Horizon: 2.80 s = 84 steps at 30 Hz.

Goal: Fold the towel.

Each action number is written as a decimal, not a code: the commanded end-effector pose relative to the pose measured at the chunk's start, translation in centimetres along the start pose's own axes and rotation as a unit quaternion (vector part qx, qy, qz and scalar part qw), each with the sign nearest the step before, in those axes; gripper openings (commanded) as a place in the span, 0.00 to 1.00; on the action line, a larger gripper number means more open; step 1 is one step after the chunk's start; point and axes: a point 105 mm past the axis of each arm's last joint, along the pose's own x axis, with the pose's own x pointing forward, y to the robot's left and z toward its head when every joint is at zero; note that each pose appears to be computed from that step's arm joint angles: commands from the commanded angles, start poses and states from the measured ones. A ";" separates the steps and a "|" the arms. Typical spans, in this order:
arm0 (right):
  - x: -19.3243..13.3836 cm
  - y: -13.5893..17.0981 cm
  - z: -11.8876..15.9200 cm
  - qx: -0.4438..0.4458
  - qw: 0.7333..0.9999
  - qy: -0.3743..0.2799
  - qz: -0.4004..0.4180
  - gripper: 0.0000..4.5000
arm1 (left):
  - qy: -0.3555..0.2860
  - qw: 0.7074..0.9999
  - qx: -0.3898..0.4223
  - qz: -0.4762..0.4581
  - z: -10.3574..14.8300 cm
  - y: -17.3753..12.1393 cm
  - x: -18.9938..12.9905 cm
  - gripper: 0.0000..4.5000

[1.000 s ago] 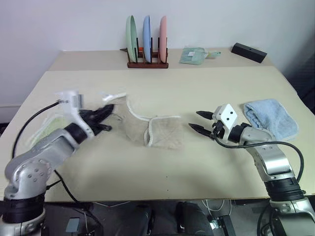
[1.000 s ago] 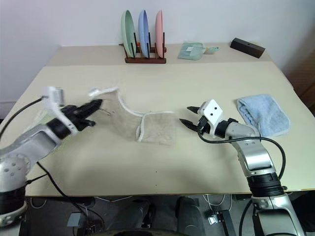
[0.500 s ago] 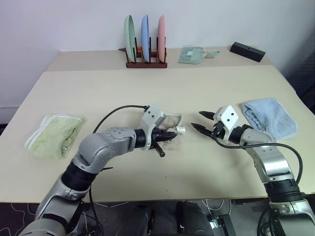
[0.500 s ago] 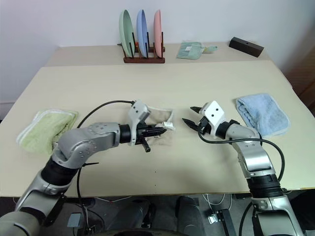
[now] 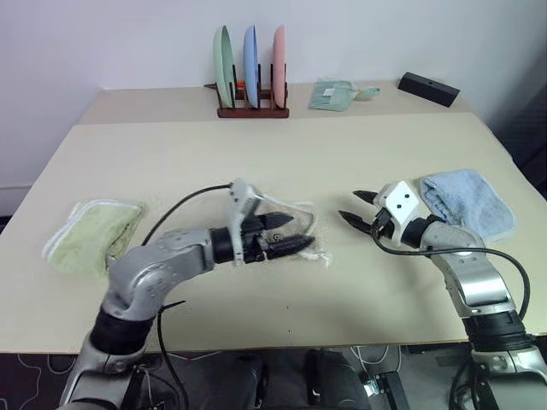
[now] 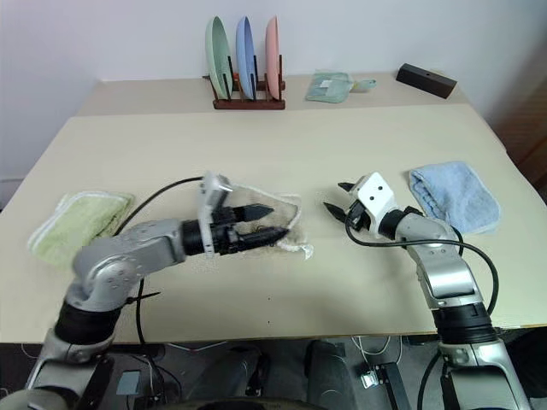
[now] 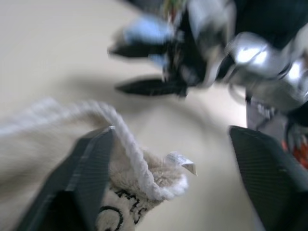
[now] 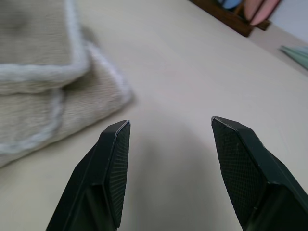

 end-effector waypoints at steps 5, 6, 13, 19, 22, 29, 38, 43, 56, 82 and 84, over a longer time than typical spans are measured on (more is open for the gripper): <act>0.2 -0.6 6.4 0.068 0.990 -0.122 0.009 0.06 | -0.034 0.963 0.073 0.259 1.9 8.7 -3.1 0.08; 0.4 0.6 7.2 0.086 0.987 -0.132 0.040 0.01 | -0.016 0.966 0.082 0.246 1.2 8.4 -2.9 0.08; 3.0 7.0 5.4 0.097 0.984 -0.060 0.139 0.01 | 0.036 0.982 0.088 0.165 -2.0 6.7 -0.8 0.08; 4.2 8.7 0.2 0.121 0.984 0.016 0.133 0.01 | 0.095 0.973 0.103 0.186 -5.5 8.2 -1.1 0.08; 4.2 8.7 -1.1 0.133 0.983 0.032 0.126 0.01 | 0.095 0.972 0.098 0.192 -6.1 8.6 -1.3 0.08; 3.8 8.3 -3.1 0.133 0.985 0.045 0.102 0.01 | 0.057 0.971 0.060 0.224 -7.7 9.3 -1.9 0.08; 0.8 3.7 3.2 0.199 0.974 -0.045 0.101 0.52 | -0.044 0.969 0.090 0.224 -1.9 8.0 -5.3 0.08; 0.1 2.9 3.4 0.294 0.951 -0.016 0.092 0.99 | 0.011 0.971 0.123 0.207 -3.0 7.0 -7.7 0.08; 2.2 8.0 0.6 0.441 0.881 0.097 0.140 0.99 | 0.052 0.983 0.100 0.146 -4.6 4.2 -9.3 0.08; -2.6 -5.2 6.3 0.487 0.861 -0.127 -0.069 0.00 | 0.033 0.988 0.082 0.129 -5.1 4.0 -7.7 0.08; -5.2 -8.4 6.4 0.479 0.854 -0.151 -0.136 0.00 | 0.036 0.989 0.084 0.114 -5.1 4.1 -7.0 0.08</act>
